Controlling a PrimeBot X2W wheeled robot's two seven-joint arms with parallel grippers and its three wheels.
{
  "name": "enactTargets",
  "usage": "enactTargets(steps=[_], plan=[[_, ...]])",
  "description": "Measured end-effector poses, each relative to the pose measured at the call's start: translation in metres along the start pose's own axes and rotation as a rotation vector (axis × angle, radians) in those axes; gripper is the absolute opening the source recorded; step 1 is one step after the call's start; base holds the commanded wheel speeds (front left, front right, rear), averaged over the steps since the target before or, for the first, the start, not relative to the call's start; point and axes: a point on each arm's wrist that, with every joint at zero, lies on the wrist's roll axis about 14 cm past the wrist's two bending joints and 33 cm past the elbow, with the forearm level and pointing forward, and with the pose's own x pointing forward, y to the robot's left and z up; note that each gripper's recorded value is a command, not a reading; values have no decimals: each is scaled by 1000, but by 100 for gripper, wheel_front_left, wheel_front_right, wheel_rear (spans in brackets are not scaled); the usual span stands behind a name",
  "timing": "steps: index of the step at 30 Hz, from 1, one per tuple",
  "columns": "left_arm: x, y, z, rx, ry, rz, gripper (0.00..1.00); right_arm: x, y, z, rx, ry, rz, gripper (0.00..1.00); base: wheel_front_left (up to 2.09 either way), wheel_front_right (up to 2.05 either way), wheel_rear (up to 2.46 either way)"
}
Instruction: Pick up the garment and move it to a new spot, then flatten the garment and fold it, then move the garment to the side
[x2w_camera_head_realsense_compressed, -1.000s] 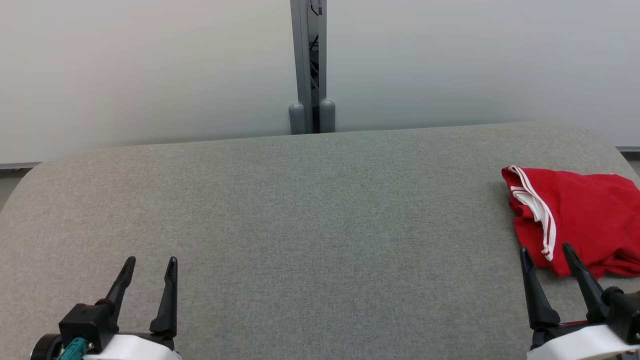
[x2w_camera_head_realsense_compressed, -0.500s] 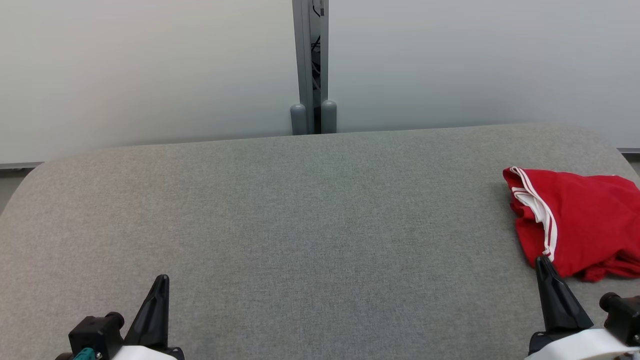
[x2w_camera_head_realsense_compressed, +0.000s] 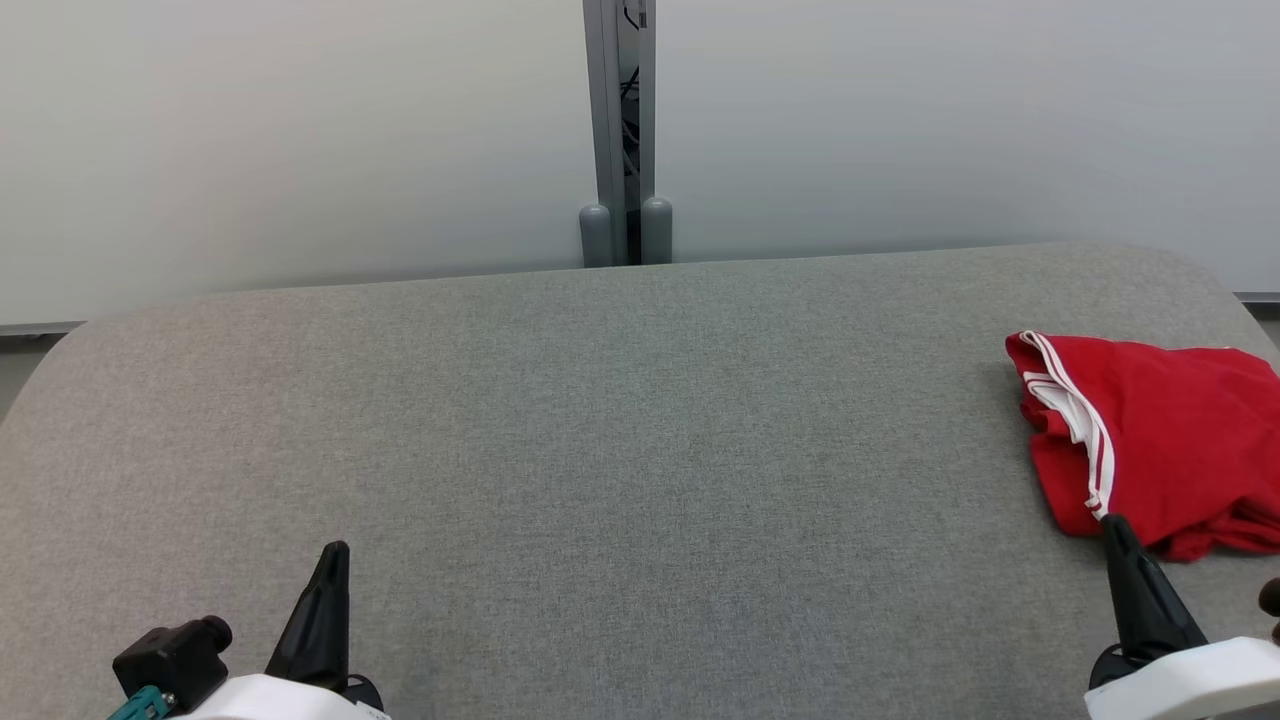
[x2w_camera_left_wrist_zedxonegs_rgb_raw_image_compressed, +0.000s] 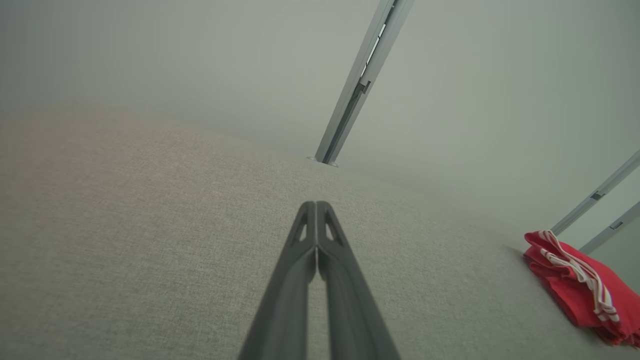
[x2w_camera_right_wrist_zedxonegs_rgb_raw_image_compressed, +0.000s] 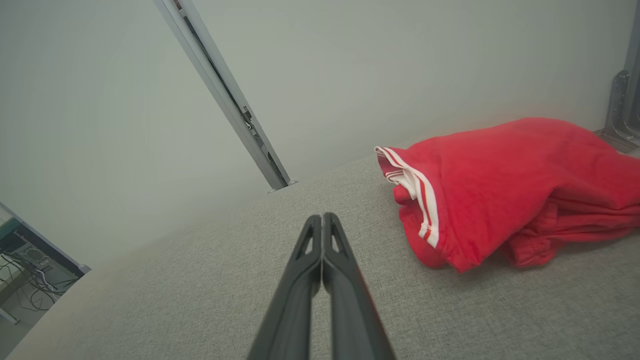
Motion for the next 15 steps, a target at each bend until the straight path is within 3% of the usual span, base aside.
enactTargets(steps=[15], plan=[[9, -10, 0, -248, -2, -14, 0, 6, -19, 2, 244, 19, -42, 0, 0, 0, 0]])
